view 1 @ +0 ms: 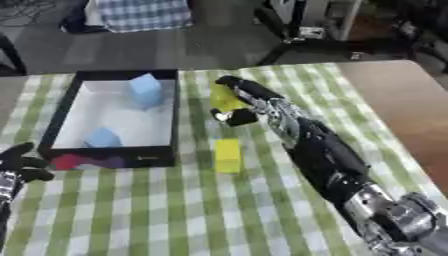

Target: Pick up objects on the table and place them in the box.

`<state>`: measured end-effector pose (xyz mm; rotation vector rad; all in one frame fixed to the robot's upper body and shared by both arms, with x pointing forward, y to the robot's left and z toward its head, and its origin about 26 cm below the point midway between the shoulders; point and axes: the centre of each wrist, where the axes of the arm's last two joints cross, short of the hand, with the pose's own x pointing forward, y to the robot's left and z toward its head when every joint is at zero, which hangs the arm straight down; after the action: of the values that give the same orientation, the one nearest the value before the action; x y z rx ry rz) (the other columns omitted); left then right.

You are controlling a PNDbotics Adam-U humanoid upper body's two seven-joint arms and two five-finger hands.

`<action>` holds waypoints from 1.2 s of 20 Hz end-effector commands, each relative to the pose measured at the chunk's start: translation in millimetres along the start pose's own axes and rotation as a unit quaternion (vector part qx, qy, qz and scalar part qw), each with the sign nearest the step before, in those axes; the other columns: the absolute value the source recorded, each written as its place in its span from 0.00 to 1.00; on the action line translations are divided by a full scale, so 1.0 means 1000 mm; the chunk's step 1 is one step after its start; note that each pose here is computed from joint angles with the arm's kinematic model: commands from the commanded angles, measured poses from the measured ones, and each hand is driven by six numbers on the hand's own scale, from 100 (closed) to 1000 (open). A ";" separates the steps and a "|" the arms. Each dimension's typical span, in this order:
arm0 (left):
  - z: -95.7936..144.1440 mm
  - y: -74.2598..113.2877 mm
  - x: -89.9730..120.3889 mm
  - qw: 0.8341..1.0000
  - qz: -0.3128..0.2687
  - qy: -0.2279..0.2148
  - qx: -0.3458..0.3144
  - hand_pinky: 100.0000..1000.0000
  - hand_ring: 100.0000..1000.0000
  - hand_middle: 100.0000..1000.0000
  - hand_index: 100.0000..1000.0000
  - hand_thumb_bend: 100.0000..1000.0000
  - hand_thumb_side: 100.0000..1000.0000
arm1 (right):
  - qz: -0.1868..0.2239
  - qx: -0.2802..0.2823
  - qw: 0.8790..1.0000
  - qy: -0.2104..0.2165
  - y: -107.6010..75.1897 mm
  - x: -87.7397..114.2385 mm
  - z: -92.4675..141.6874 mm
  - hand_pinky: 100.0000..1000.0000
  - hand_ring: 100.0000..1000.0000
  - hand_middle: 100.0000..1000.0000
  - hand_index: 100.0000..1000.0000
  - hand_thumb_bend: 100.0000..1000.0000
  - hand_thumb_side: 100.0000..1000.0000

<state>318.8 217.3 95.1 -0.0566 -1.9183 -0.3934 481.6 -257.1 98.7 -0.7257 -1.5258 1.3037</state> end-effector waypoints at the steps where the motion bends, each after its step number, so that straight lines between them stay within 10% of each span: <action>1: -0.004 0.001 0.010 1.000 -0.003 -0.020 -0.003 0.77 0.52 0.54 0.82 0.00 0.75 | 0.015 0.003 1.000 0.004 -0.010 -0.001 -0.001 0.99 0.98 0.89 1.00 0.03 0.32; 6: -0.004 0.001 0.010 1.000 -0.003 -0.019 -0.002 0.77 0.52 0.54 0.82 0.00 0.75 | 0.025 -0.033 0.999 0.008 -0.016 0.001 -0.001 0.89 0.78 0.60 0.95 0.00 0.01; 11: -0.004 0.001 0.009 1.000 -0.003 -0.018 -0.002 0.77 0.52 0.54 0.82 0.00 0.75 | 0.038 -0.083 0.996 0.000 -0.020 0.005 -0.002 0.83 0.65 0.42 0.90 0.00 0.00; 24: 0.002 0.003 0.003 1.000 -0.006 -0.005 -0.001 0.77 0.52 0.54 0.82 0.00 0.75 | 0.011 -0.131 0.981 -0.145 -0.064 0.060 -0.016 0.83 0.63 0.38 0.88 0.00 0.00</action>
<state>316.8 218.4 92.2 -0.0555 -1.9098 -0.3905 483.4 -220.4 153.2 -0.7423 -1.8903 1.2708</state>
